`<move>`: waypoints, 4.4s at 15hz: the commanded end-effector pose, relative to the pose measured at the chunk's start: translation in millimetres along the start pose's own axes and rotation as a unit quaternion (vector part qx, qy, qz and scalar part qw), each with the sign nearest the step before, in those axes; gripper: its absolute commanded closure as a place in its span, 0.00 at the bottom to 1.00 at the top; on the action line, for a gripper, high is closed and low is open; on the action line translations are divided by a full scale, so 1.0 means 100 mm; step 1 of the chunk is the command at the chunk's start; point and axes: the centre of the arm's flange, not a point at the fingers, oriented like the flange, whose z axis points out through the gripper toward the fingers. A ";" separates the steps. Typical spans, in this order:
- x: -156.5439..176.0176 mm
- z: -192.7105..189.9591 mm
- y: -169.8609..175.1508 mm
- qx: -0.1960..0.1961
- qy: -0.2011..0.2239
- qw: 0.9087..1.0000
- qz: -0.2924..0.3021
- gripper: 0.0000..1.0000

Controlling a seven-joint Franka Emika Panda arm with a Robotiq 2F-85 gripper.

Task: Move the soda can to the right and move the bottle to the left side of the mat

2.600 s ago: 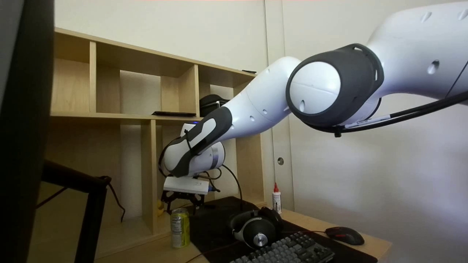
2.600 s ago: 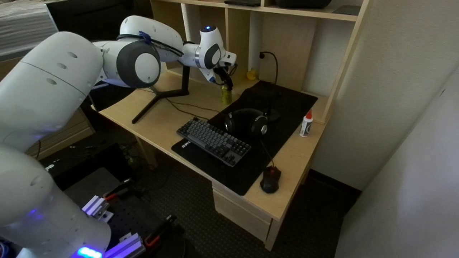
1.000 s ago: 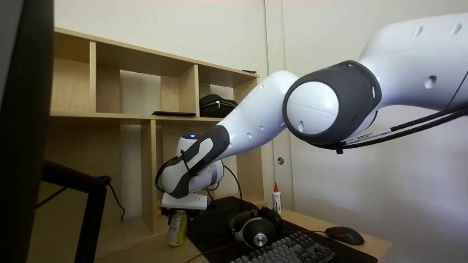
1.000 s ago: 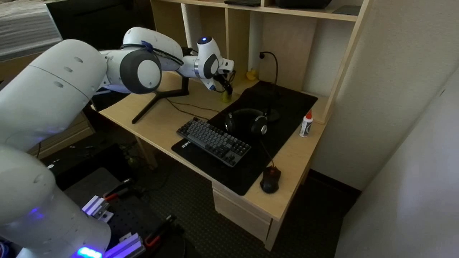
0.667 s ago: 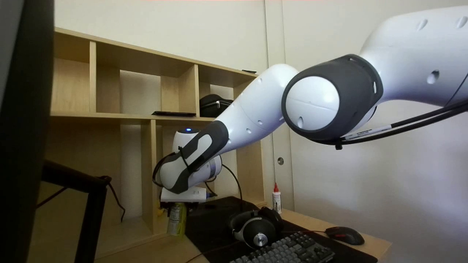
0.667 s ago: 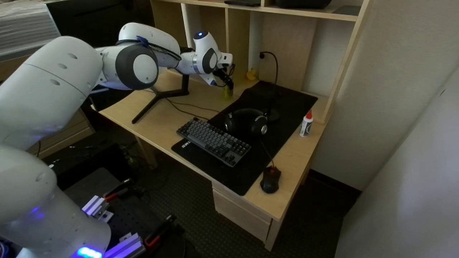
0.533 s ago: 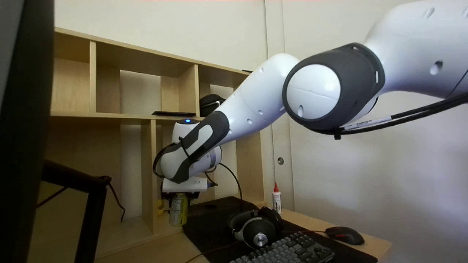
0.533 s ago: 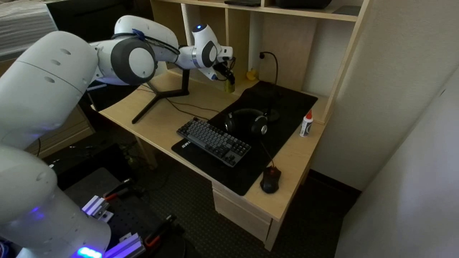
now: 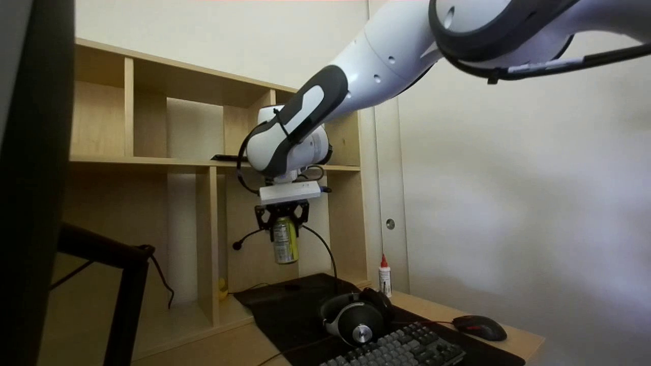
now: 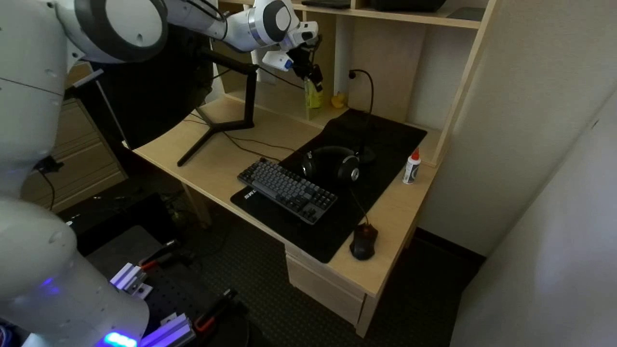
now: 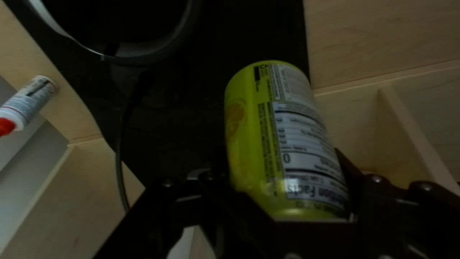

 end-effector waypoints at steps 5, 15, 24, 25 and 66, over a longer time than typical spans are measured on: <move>-0.59 -0.49 1.26 -0.030 -0.047 0.997 0.051 0.57; -0.72 -0.13 2.58 -0.075 -0.044 0.980 0.182 0.32; -0.47 0.75 3.09 -0.132 -0.025 0.906 0.402 0.57; -0.46 0.91 3.06 -0.146 -0.022 0.892 0.427 0.57; -0.64 1.90 3.71 -0.146 -0.029 0.697 0.702 0.00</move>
